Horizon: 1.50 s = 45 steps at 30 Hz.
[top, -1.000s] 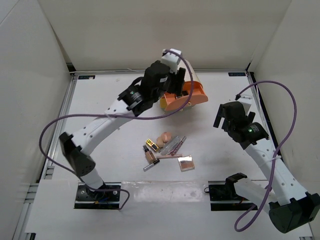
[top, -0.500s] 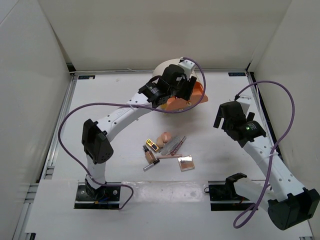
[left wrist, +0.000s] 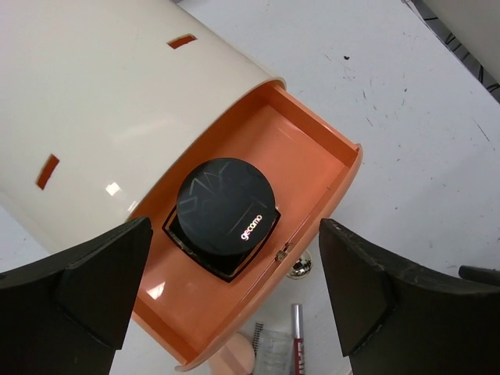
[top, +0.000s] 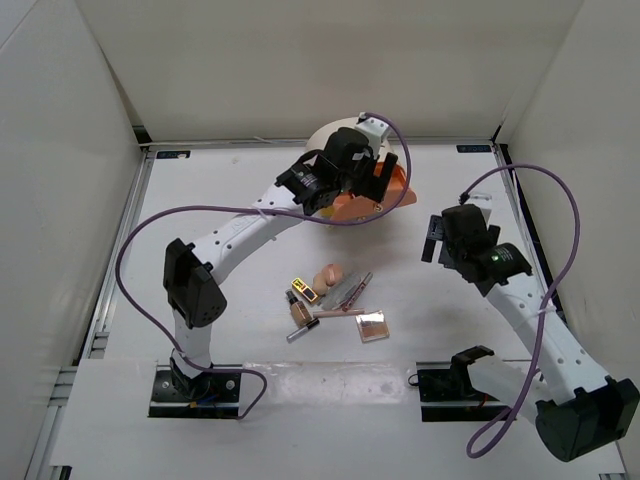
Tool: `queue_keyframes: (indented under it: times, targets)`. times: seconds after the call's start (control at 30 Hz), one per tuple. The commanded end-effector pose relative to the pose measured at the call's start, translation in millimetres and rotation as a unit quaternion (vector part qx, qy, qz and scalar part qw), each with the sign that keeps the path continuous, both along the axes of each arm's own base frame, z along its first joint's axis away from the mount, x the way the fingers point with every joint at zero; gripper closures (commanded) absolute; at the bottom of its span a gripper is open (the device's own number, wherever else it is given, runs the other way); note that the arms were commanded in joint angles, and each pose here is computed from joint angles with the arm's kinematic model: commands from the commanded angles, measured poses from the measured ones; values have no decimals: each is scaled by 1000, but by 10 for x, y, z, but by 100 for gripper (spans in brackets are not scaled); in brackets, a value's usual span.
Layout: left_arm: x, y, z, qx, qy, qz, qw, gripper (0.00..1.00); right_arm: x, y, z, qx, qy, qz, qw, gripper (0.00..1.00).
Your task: Organize the makeup
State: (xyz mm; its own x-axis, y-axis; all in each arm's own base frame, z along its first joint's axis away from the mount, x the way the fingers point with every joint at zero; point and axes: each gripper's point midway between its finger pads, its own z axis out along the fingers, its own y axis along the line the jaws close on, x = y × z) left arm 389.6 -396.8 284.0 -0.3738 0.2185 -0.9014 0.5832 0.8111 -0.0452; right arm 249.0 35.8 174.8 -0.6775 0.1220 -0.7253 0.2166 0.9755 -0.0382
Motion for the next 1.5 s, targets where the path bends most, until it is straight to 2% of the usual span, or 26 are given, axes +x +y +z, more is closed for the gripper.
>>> queue_keyframes:
  times: [0.0,0.1,0.13,0.17,0.23,0.27,0.3,0.33,0.37,0.43,0.47,0.6,0.8,1.03,1.13,1.17,1.23,1.27,1.37,1.47]
  targets:
    - [-87,234,764,-39,-54,22,998,2,-84,262,7,26,13,89,996,1]
    - [-154,502,920,-37,-60,59,996,2,-201,801,-67,76,35,222,972,1]
    - [-172,580,819,-32,-47,75,996,2,-255,889,-118,84,51,238,966,1]
    - [-248,758,917,-36,-50,94,994,2,-277,959,-157,82,60,247,964,1]
    - [-348,936,871,-46,-34,118,991,2,-389,1147,-330,56,91,282,953,1]
    - [-420,1042,552,-25,-10,129,991,2,-412,1208,-420,43,104,287,951,1]
    - [-572,1205,630,-41,-14,135,990,2,-451,1267,-470,37,111,292,949,1]
    - [-664,1282,516,-48,-1,141,989,2,-531,1372,-520,34,118,305,945,1]
    - [-769,1411,137,-24,26,150,988,2,-565,1430,-567,33,124,309,942,1]
    - [-972,1632,82,-40,41,163,985,2,-651,1578,-702,45,132,314,939,1]
    - [-1083,1751,-175,-28,71,180,981,2,-672,1664,-777,55,137,319,936,1]
    - [-1369,2031,-439,-32,111,211,971,2,-811,1739,-1095,55,178,305,934,1]
    - [-1518,2167,-562,-29,131,224,965,2,-1003,1733,-1430,18,219,304,927,1]
    - [-1544,2185,-654,-15,142,225,964,2,-1146,1739,-1664,20,246,302,921,2]
    - [-1541,2188,-640,-17,141,227,963,2,-1177,1728,-1706,25,245,296,923,11]
    - [-1537,2184,-635,-18,140,227,964,2,-1196,1729,-1714,30,247,294,923,27]
    - [-1519,2183,-612,-22,137,229,964,2,-1197,1715,-1697,32,241,292,925,43]
    - [-1517,2186,-612,-20,136,229,964,2,-1184,1710,-1677,32,239,291,926,45]
    - [-1493,2191,-569,-22,130,232,964,2,-1121,1635,-1525,20,224,272,936,61]
    - [-1454,2167,-565,-22,124,230,965,2,-1017,1522,-1256,11,188,243,951,62]
